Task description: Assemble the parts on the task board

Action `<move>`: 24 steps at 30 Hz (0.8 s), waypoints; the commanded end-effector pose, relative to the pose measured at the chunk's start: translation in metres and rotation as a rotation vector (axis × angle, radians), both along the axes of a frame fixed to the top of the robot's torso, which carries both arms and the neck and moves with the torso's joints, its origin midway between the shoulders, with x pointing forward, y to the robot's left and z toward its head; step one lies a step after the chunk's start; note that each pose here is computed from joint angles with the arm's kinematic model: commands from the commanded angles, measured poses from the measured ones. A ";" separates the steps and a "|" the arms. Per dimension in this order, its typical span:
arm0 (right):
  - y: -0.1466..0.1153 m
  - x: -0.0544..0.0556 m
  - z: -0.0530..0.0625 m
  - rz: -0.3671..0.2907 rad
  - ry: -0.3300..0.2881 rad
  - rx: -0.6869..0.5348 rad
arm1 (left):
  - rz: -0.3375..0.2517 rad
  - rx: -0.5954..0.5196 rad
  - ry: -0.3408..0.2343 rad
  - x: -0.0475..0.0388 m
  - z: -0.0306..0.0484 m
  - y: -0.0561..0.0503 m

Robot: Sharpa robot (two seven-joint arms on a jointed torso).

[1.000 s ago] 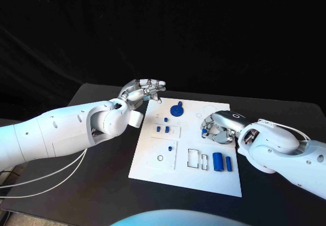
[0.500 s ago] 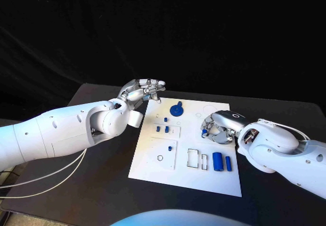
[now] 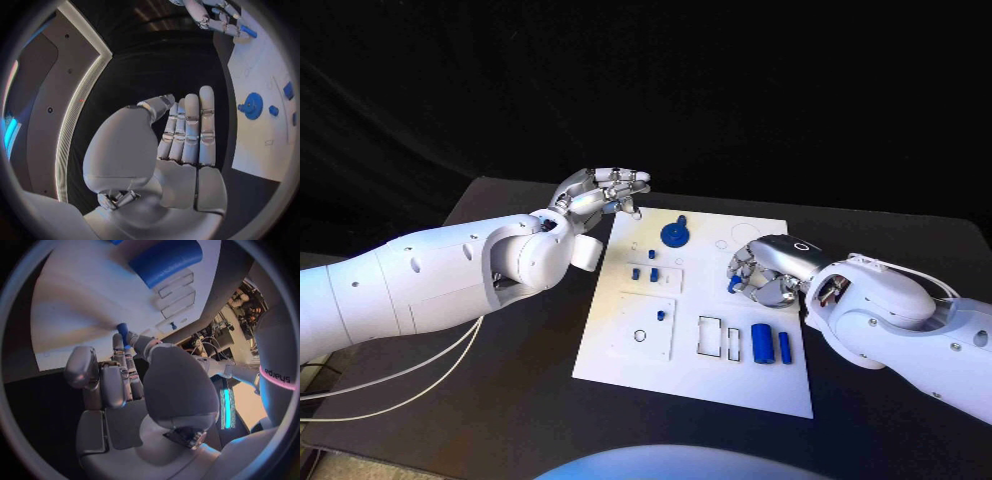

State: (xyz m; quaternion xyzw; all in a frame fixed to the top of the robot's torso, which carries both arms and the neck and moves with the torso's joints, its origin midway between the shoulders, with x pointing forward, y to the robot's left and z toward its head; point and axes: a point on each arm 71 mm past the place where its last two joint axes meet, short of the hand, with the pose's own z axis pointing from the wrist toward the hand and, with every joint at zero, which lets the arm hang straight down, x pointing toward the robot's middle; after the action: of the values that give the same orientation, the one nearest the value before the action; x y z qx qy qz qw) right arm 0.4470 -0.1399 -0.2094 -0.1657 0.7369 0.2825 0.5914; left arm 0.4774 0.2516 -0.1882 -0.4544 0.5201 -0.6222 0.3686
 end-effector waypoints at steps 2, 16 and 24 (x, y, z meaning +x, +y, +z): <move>0.001 -0.003 0.006 -0.002 -0.051 0.041 | -0.015 -0.008 -0.012 -0.0004 0.0015 -0.002; 0.003 -0.019 0.026 0.007 -0.080 0.151 | -0.013 -0.006 -0.010 -0.0003 0.0013 -0.001; 0.031 -0.035 0.033 0.085 -0.056 0.224 | -0.017 -0.007 -0.008 0.0000 0.0010 -0.002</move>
State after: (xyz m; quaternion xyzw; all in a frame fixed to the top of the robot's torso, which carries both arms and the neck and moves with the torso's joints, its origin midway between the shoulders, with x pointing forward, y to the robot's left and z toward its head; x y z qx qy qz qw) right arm 0.4153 -0.1149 -0.1785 -0.1430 0.6844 0.3627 0.6161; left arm 0.4777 0.2519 -0.1884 -0.4547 0.5203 -0.6215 0.3690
